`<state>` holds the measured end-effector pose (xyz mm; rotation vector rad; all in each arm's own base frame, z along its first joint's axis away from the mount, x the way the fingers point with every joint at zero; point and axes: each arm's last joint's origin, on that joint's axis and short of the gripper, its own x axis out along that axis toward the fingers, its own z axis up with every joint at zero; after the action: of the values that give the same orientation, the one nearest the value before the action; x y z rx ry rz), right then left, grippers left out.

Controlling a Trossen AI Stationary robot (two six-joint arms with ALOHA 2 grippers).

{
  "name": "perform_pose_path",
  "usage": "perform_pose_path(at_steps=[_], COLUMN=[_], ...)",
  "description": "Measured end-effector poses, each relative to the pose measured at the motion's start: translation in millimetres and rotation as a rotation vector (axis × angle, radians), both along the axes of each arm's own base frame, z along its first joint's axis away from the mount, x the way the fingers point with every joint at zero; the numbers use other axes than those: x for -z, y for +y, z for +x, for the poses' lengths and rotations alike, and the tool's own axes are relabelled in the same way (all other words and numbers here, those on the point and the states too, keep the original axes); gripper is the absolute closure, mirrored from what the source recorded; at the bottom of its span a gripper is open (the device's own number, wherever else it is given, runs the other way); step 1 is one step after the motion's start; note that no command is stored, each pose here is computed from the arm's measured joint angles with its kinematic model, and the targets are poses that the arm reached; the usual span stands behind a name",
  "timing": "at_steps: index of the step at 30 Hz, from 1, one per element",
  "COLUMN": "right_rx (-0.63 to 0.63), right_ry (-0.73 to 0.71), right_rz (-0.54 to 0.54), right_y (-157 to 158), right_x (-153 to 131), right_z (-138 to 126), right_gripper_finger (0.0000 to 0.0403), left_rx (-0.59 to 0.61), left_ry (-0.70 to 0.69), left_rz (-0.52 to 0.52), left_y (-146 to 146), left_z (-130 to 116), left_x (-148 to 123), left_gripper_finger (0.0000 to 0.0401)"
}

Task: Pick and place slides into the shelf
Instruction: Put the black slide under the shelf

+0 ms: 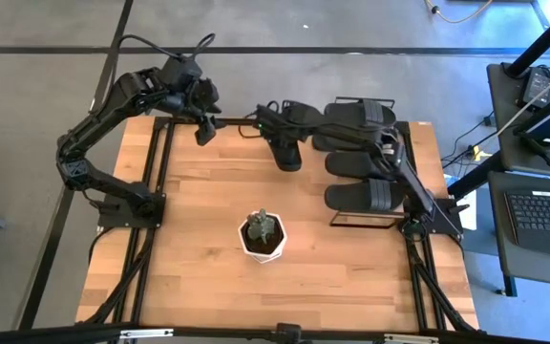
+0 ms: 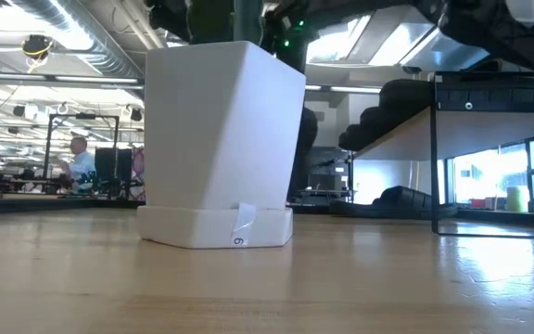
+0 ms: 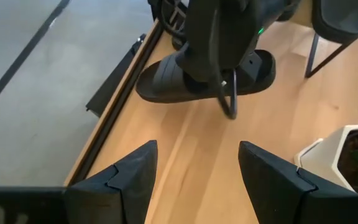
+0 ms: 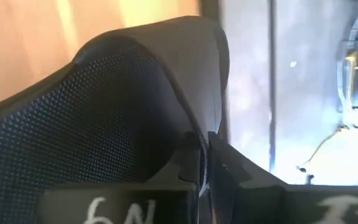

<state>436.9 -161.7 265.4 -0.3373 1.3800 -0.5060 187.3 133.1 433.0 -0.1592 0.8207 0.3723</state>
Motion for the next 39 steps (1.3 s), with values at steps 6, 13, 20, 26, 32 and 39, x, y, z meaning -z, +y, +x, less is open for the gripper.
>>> perform_pose_path(at_steps=[6,13,20,26,32,39], right_rx=[0.092,0.317,0.465,0.552,0.674,0.867], right_ry=[-0.007,-0.012,-0.015,-0.035,-0.086,-0.157], right_rz=[0.035,0.135,0.201,0.273,0.282,0.372], right_y=[0,3,4,6,7,8], right_x=[17,31,52,70,70,77], right_z=[4,-3,0,6,6,6], right_gripper_finger=[0.0389,0.0389,0.0389,0.0389,0.0389,0.0389], left_rx=[-0.003,-0.003,-0.019,-0.020,-0.016,0.030], left_ry=[0.023,0.024,0.018,0.013,0.011,0.008], left_rz=[-0.018,-0.019,-0.033,-0.031,-0.025,0.027], left_y=[-1,-1,-1,-1,-1,0], left_z=[-2,-2,-2,-1,-1,1], left_x=[2,2,2,2,1,0], left_gripper_finger=[0.0183,0.0183,0.0183,0.0183,0.0183,0.0183])
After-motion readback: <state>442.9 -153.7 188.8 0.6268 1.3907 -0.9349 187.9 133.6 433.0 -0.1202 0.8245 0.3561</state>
